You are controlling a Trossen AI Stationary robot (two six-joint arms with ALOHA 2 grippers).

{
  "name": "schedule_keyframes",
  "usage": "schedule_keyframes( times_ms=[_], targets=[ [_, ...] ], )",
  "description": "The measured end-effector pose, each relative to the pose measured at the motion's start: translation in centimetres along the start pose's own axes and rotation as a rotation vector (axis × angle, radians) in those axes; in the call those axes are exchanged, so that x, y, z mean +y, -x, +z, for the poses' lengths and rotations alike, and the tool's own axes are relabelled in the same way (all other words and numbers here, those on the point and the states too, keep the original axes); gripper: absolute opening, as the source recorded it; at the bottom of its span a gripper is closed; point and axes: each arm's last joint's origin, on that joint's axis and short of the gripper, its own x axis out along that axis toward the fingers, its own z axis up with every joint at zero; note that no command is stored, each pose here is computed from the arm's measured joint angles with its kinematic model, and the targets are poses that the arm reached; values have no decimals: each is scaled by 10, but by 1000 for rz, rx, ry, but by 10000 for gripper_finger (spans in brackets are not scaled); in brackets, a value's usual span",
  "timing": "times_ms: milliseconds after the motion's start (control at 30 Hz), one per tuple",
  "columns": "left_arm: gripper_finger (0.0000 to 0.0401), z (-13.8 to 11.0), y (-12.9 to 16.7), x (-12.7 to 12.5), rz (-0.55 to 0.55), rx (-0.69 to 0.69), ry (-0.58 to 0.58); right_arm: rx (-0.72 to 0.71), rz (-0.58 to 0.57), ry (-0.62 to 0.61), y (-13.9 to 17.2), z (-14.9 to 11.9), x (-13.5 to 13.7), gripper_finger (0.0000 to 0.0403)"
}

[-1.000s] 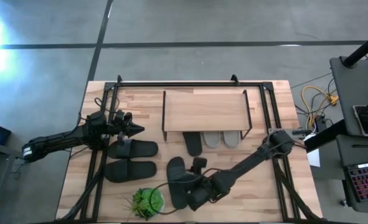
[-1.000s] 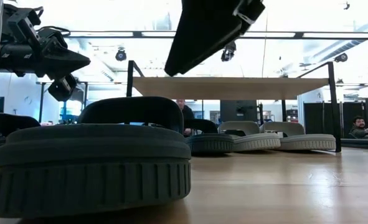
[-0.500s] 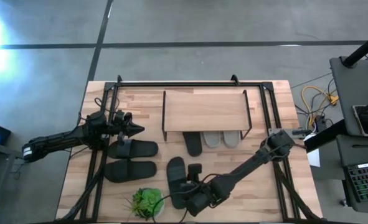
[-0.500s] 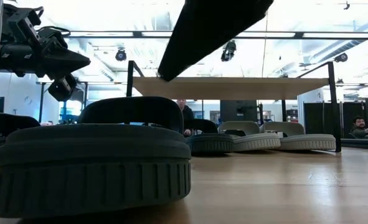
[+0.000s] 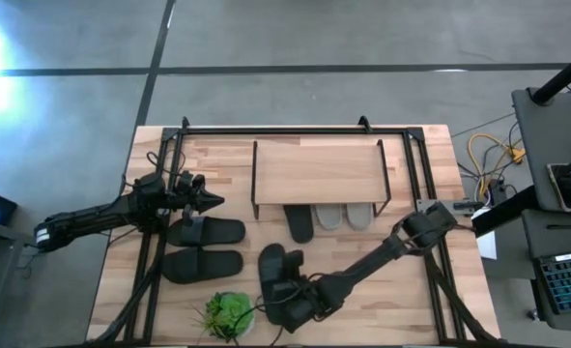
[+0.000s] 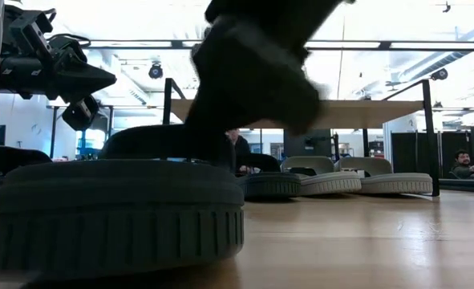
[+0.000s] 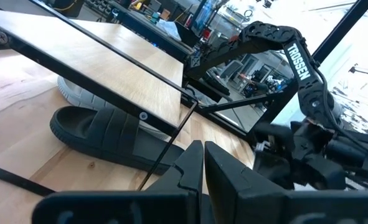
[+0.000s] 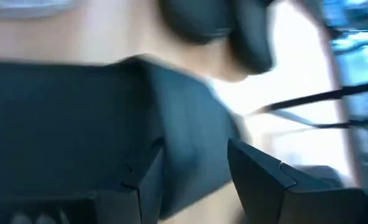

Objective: Pick and place slides into the shelf
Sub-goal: Put the black slipper under the shelf

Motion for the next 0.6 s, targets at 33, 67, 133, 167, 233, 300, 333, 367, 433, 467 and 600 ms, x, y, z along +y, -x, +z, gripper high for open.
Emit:
schedule_keyframes(
  times_ms=[33,67,133,167,233,300,333,367,433,467,600],
  targets=[
    [2,0,0,0,0,1,0,-3,-41,-7,-2,1,-3,159],
    [2,0,0,0,0,1,0,-3,-64,-17,-4,2,-8,154],
    [2,0,0,0,1,1,0,9,-72,-58,-10,4,-20,138],
    [2,0,0,0,0,1,0,22,-69,-81,-14,4,-26,127],
    [2,0,0,0,1,1,0,54,-79,-112,-23,2,-37,99],
    [2,0,0,0,0,-1,0,80,-96,-130,-33,1,-48,69],
    [2,0,0,0,0,0,0,90,-106,-138,-37,0,-53,56],
    [2,0,0,0,0,1,0,98,-120,-148,-40,0,-59,44],
    [2,0,0,0,0,1,0,112,-136,-167,-48,-1,-70,25],
    [2,0,0,0,0,0,0,120,-143,-175,-52,-1,-75,18],
    [2,0,0,0,0,0,0,159,-164,-183,-63,-5,-89,9]
  ],
)
